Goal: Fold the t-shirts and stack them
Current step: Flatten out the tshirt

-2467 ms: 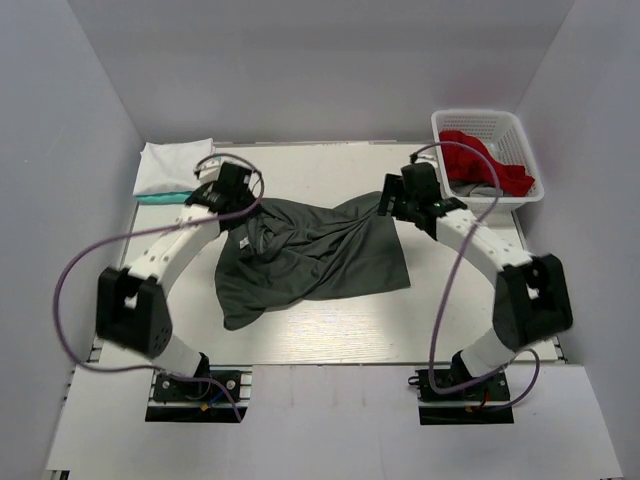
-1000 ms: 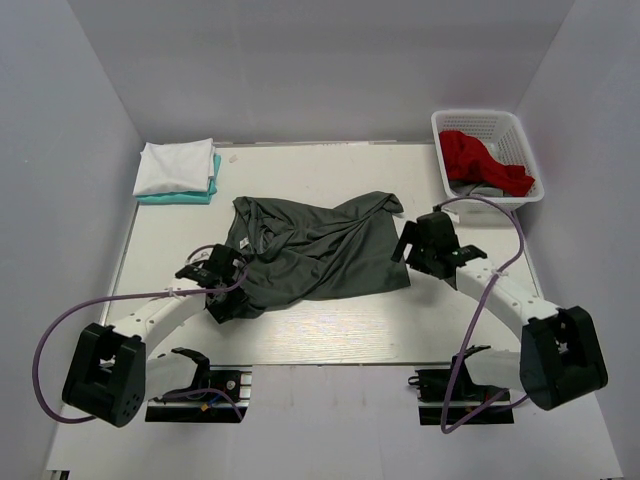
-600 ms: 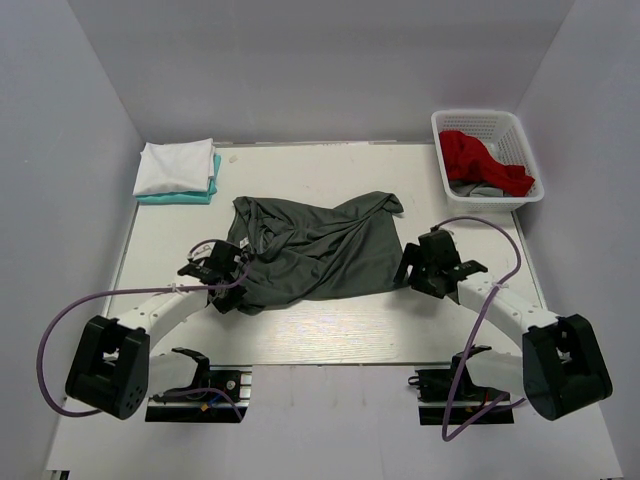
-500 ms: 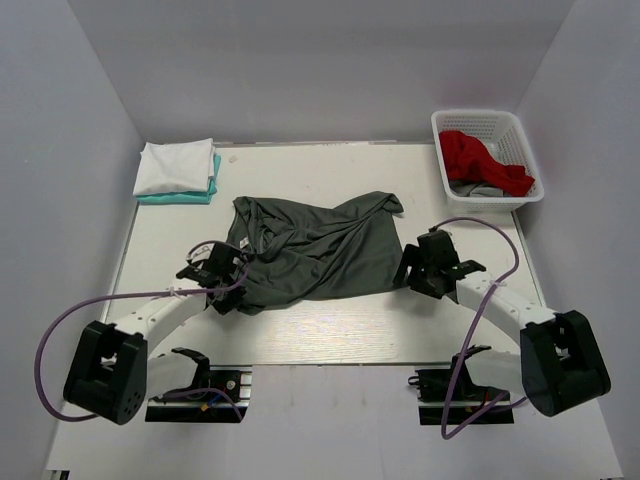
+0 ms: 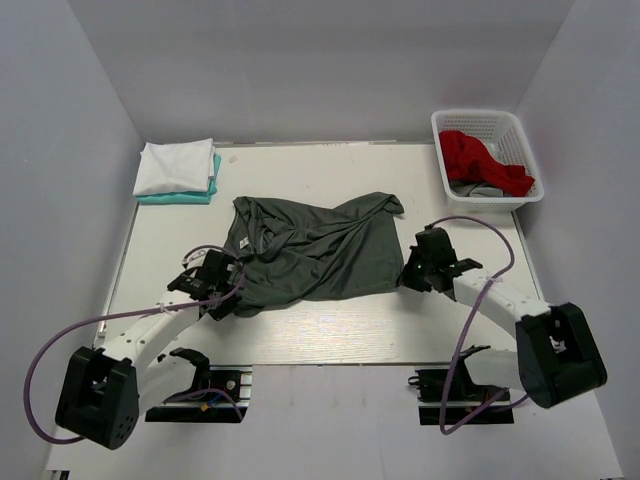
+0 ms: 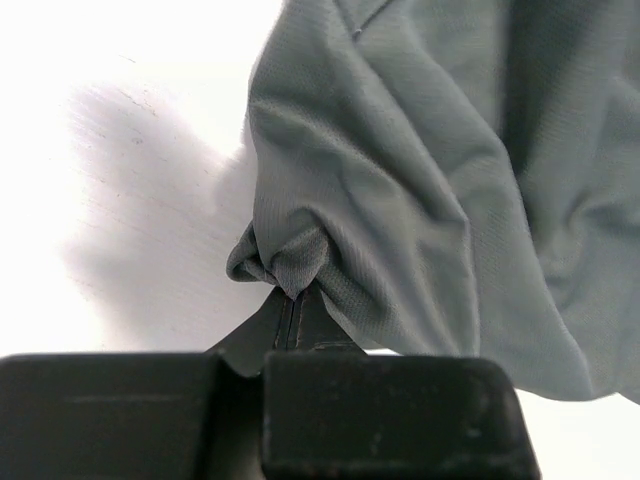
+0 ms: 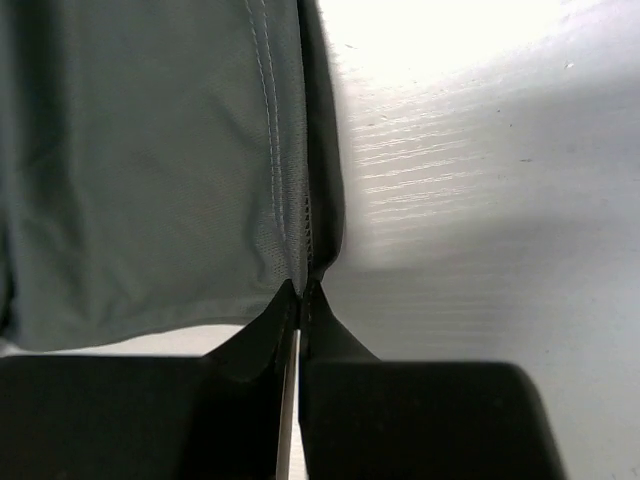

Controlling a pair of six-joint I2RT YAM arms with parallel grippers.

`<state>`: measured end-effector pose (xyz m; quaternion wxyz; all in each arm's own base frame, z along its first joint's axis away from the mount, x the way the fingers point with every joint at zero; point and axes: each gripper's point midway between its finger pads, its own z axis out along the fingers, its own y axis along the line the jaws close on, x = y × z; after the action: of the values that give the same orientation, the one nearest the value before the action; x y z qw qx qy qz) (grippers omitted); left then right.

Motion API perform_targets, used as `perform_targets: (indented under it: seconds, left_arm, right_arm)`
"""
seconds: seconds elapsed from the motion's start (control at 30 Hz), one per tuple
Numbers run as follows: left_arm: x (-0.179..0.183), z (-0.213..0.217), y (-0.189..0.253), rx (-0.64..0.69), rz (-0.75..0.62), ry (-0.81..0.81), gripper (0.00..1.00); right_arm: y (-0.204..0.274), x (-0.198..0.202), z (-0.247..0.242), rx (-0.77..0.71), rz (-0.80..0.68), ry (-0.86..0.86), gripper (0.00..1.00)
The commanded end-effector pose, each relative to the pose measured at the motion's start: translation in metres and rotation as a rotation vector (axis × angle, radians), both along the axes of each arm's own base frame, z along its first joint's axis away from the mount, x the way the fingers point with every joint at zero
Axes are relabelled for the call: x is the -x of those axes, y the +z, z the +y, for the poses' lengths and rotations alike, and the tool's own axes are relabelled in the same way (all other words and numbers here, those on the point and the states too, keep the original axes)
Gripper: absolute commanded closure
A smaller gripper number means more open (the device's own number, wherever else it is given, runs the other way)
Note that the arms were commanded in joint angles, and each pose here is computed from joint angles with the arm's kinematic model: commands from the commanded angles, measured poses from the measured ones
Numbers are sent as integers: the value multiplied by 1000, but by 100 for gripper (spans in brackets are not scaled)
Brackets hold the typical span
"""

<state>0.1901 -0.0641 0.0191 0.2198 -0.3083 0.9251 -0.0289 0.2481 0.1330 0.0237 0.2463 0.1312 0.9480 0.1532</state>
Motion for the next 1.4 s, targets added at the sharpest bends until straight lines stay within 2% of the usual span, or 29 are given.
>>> perform_targets:
  seconds: [0.0, 0.13, 0.17, 0.2, 0.27, 0.3, 0.37, 0.43, 0.47, 0.53, 0.57, 0.67, 0.83, 1.03, 1.23, 1.37]
  left_arm:
    - [-17, -8, 28, 31, -87, -37, 100]
    - [-42, -12, 87, 57, -262, -44, 100]
    - [-54, -13, 121, 72, -351, -32, 100]
    - [-57, -12, 148, 85, -438, -34, 100]
    - [-68, -12, 208, 101, -620, -55, 100]
    - [-71, -7, 232, 99, -695, -38, 100]
    - [-71, -2, 297, 135, -860, -3, 100]
    - [-72, 2, 333, 145, -955, 12, 100]
    - [-69, 3, 365, 165, -1035, 14, 100]
    - [-66, 11, 390, 143, -1098, 32, 100]
    - [-60, 13, 417, 161, -1169, 37, 100]
    - [-50, 9, 463, 168, -1269, -31, 100]
    - [-22, 9, 529, 166, -1420, -119, 100]
    - [41, 14, 603, 194, -1622, -223, 100]
    - [95, 16, 637, 173, -1735, -338, 100]
    - [92, 10, 638, 178, -1722, -367, 100]
  right_arm:
    - [36, -11, 5, -43, -110, 3, 100]
    - [86, -25, -6, -26, -258, -40, 100]
    - [95, -28, -12, -3, -288, -63, 100]
    - [133, -38, -11, -31, -389, -75, 100]
    - [155, -43, -19, -14, -454, -102, 100]
    - [187, -47, -27, -18, -537, -146, 100]
    - [236, -52, -39, -13, -647, -210, 100]
    - [263, -52, -56, 16, -716, -290, 100]
    - [297, -49, -60, -13, -787, -317, 100]
    - [326, -42, -78, 5, -871, -379, 100]
    - [354, -38, -81, -9, -935, -385, 100]
    - [394, -23, -86, -25, -1034, -368, 100]
    - [453, 8, -101, -38, -1172, -367, 100]
    - [512, 64, -111, -95, -1321, -305, 100]
    - [547, 116, -114, -155, -1419, -214, 100]
    - [541, 116, -113, -148, -1415, -206, 100]
